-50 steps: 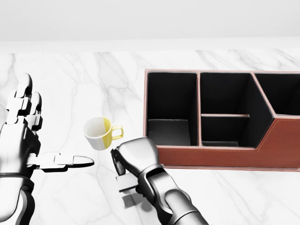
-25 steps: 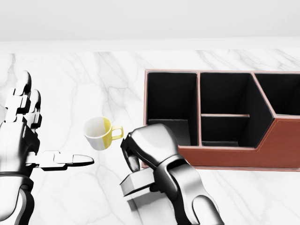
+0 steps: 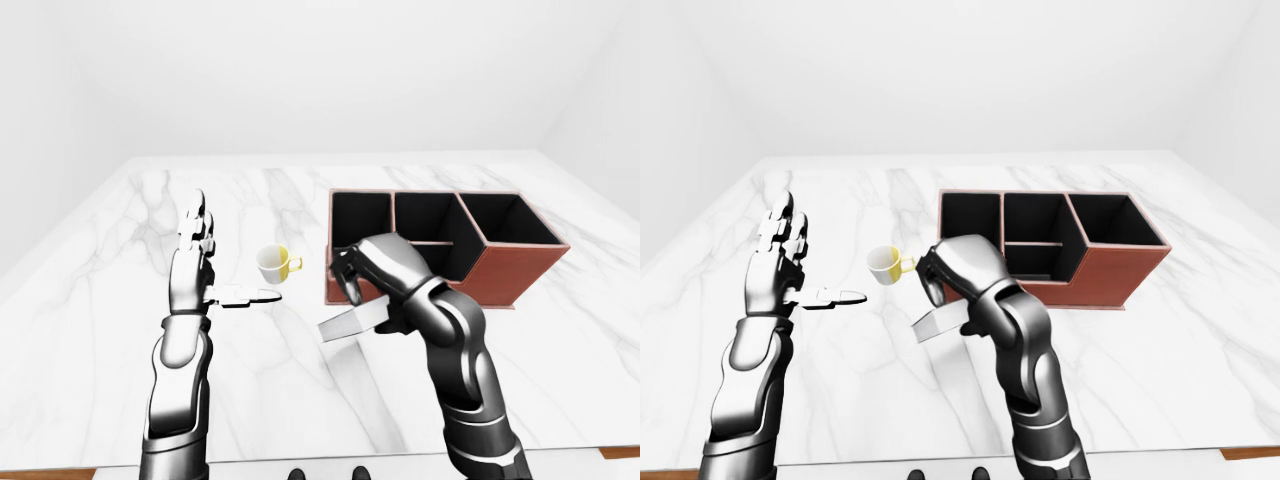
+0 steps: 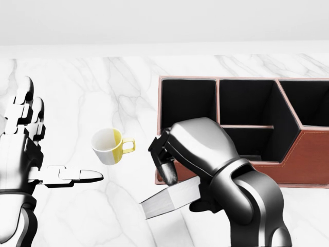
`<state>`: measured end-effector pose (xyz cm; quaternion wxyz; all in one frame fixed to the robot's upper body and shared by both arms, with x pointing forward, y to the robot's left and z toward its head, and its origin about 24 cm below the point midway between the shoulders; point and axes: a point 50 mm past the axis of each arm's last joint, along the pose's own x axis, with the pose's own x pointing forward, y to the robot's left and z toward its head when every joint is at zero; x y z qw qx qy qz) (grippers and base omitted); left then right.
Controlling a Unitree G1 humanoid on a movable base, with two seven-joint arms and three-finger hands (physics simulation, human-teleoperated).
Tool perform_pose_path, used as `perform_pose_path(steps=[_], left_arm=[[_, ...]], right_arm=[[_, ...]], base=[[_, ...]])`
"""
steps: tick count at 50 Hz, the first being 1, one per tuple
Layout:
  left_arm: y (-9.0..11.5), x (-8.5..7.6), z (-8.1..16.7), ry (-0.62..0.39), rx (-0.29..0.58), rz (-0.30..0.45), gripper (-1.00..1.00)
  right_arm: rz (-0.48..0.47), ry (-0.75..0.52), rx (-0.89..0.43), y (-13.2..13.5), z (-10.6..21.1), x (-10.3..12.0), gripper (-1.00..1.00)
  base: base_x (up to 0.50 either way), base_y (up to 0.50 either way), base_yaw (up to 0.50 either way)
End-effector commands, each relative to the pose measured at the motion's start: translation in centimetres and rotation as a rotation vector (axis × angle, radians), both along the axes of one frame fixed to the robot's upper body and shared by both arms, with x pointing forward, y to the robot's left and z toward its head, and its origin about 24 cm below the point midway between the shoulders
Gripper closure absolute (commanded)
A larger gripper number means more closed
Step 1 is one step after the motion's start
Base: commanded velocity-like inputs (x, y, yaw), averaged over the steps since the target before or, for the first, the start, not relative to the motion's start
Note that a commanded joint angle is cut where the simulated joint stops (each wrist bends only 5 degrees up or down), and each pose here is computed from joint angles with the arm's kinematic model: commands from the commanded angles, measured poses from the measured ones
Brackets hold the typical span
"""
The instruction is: Pick up the book and place it in the caddy.
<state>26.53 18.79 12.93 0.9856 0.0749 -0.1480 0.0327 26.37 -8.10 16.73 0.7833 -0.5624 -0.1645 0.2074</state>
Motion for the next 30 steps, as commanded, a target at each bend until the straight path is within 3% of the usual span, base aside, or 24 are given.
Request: perform_pose_path(steps=[1,13,21,30], left_arm=[[-0.1,0.0,0.0,-0.001,0.001,0.0,-1.0],[-0.1,0.1,0.1,-0.003,0.0,-0.005,-1.0],[-0.1,0.2,0.2,-0.005,0.0,-0.005,-1.0],[-0.1,0.3,-0.1,0.006,-0.003,-0.006,-1.0]], right_arm=[[-0.044,-0.147,0.128,-2.7,4.4,-1.8,1.0],[-0.074,-0.288,0.125,-4.4,8.3,-1.1,1.0],[-0.098,-0.297,0.098,-5.3,9.3,0.1,1.0],[-0.193,-0.194,0.033,-7.2,9.0,3.7,1.0]], base=[[0.0,0.0,0.0],[0.0,0.0,0.0],[0.0,0.0,0.0],[0.0,0.0,0.0]])
